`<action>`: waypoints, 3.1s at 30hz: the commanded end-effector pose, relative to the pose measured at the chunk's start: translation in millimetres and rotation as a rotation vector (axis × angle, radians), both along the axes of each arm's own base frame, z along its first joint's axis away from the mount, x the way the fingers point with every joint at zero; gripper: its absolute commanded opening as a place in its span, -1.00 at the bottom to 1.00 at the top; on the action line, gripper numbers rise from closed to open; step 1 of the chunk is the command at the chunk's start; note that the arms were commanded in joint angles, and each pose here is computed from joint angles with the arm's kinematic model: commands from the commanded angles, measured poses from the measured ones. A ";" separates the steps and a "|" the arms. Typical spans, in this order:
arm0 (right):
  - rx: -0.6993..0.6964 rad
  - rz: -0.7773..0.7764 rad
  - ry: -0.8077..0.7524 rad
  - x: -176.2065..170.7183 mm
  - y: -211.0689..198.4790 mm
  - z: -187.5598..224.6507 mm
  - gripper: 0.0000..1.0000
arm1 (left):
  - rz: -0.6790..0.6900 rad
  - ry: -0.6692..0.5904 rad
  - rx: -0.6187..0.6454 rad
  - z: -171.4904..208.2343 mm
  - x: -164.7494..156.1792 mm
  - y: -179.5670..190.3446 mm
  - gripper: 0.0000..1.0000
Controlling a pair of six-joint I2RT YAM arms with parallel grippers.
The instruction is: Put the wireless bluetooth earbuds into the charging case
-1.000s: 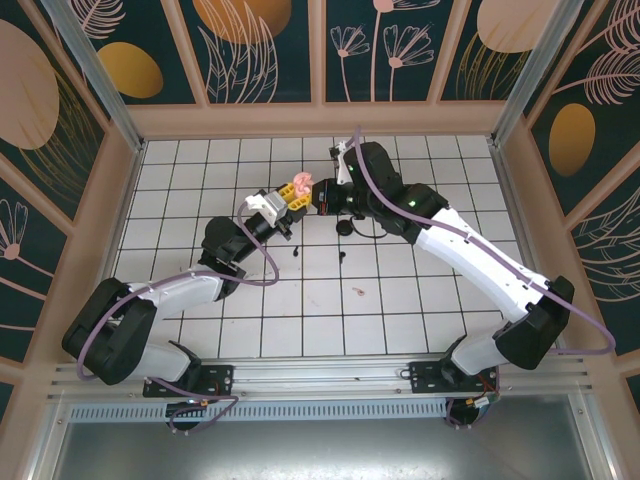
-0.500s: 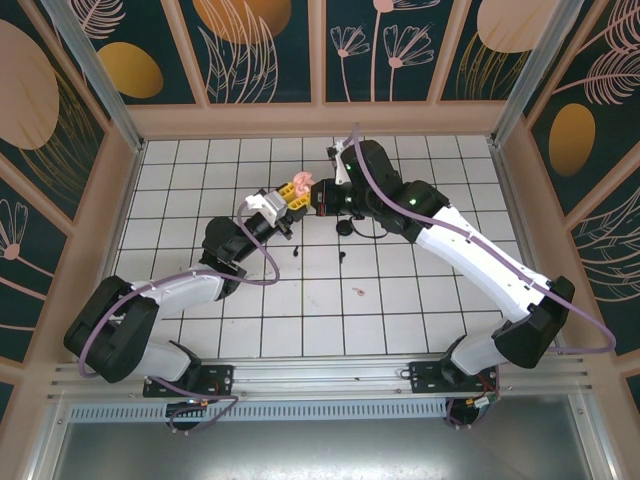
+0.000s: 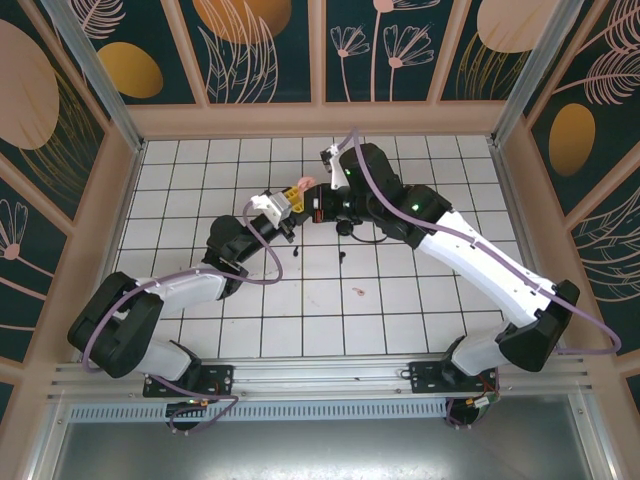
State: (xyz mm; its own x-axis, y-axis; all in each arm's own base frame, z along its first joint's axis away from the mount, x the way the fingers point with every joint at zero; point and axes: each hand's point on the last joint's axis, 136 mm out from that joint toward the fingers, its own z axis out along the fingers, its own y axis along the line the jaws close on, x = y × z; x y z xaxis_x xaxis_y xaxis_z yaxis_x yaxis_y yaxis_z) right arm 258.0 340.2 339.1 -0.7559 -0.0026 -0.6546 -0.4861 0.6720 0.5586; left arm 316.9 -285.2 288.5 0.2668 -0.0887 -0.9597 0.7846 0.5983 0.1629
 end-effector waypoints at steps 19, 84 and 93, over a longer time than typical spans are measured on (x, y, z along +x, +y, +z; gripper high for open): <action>-0.117 -0.341 0.117 12.5 -123.7 -96.4 -0.56 | -0.049 -0.029 -0.148 32.8 -26.2 13.3 -1.00; -0.629 -0.034 0.473 -51.9 -79.2 -327.5 0.10 | -0.040 -0.021 -0.225 45.6 -39.5 29.0 -1.00; -0.641 -0.034 0.491 -71.9 -89.2 -327.4 0.08 | -0.037 -0.023 -0.227 46.4 -38.3 29.4 -1.00</action>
